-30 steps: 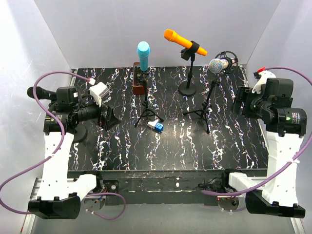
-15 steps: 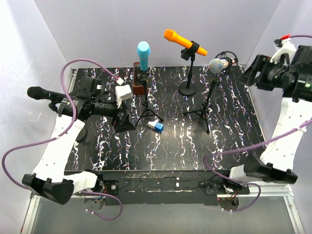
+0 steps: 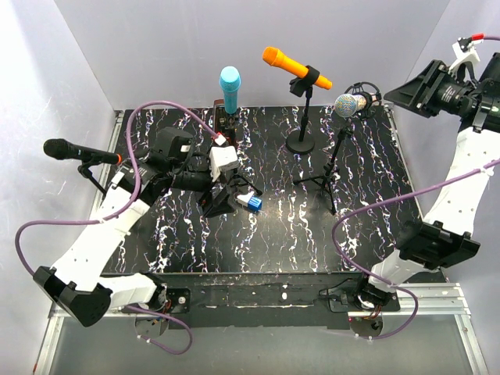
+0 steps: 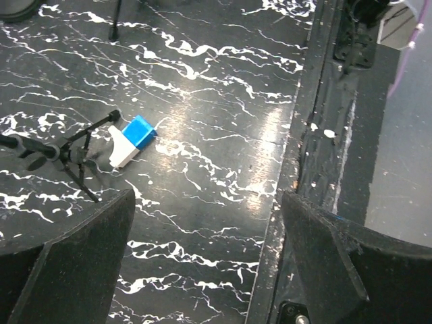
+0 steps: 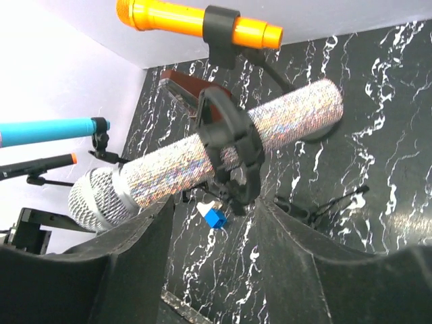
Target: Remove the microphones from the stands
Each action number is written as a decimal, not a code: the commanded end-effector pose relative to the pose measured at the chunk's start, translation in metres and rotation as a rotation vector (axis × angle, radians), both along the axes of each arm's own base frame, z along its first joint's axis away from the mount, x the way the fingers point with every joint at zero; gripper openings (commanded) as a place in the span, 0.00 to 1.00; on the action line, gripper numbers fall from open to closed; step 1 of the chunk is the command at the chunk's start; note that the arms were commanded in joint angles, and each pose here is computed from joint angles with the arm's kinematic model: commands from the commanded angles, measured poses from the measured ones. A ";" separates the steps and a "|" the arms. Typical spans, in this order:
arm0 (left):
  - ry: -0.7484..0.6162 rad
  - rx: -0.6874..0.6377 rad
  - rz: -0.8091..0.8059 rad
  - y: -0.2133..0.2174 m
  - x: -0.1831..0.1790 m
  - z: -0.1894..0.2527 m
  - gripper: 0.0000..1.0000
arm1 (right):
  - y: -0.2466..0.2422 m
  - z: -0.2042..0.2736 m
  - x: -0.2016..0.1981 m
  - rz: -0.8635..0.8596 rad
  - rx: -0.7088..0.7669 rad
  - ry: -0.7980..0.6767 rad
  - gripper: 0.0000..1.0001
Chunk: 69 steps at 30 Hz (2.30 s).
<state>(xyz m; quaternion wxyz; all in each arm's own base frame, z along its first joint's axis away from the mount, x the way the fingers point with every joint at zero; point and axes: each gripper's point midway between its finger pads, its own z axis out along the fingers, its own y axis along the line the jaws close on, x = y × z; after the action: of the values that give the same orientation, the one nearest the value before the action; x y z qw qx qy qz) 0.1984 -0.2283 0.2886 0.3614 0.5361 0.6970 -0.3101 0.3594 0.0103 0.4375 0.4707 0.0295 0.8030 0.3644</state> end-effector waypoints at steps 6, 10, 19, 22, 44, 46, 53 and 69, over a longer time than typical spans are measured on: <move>-0.072 0.013 0.084 -0.007 0.029 0.008 0.90 | -0.009 0.009 0.041 0.055 0.024 -0.099 0.51; -0.076 0.014 0.087 -0.009 0.034 0.011 0.90 | -0.005 0.002 0.050 0.083 0.025 -0.094 0.50; -0.094 0.036 0.093 -0.008 0.039 0.009 0.90 | 0.017 -0.005 0.048 0.164 0.030 -0.087 0.50; -0.099 0.033 0.093 -0.008 0.039 0.011 0.91 | 0.023 -0.010 0.048 0.176 0.028 -0.075 0.48; -0.140 -0.116 0.032 -0.056 0.044 0.051 0.90 | 0.077 0.004 -0.023 0.238 0.174 0.015 0.01; -0.168 -0.146 0.038 -0.062 0.048 0.060 0.91 | 0.086 0.005 -0.033 0.255 0.164 0.001 0.01; -0.205 -0.285 0.109 -0.090 0.065 0.099 0.94 | 0.095 0.011 -0.055 0.237 0.155 -0.009 0.01; -0.227 -0.426 0.010 -0.173 0.042 0.145 0.98 | 0.099 -0.035 -0.089 0.166 0.108 0.065 0.01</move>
<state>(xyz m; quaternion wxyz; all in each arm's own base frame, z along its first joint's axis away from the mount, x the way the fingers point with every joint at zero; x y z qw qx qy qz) 0.2505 -0.3945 0.3935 0.5051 0.4921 0.6015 -0.3753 0.2781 0.1059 0.4124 0.4239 -0.0086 0.7875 0.4473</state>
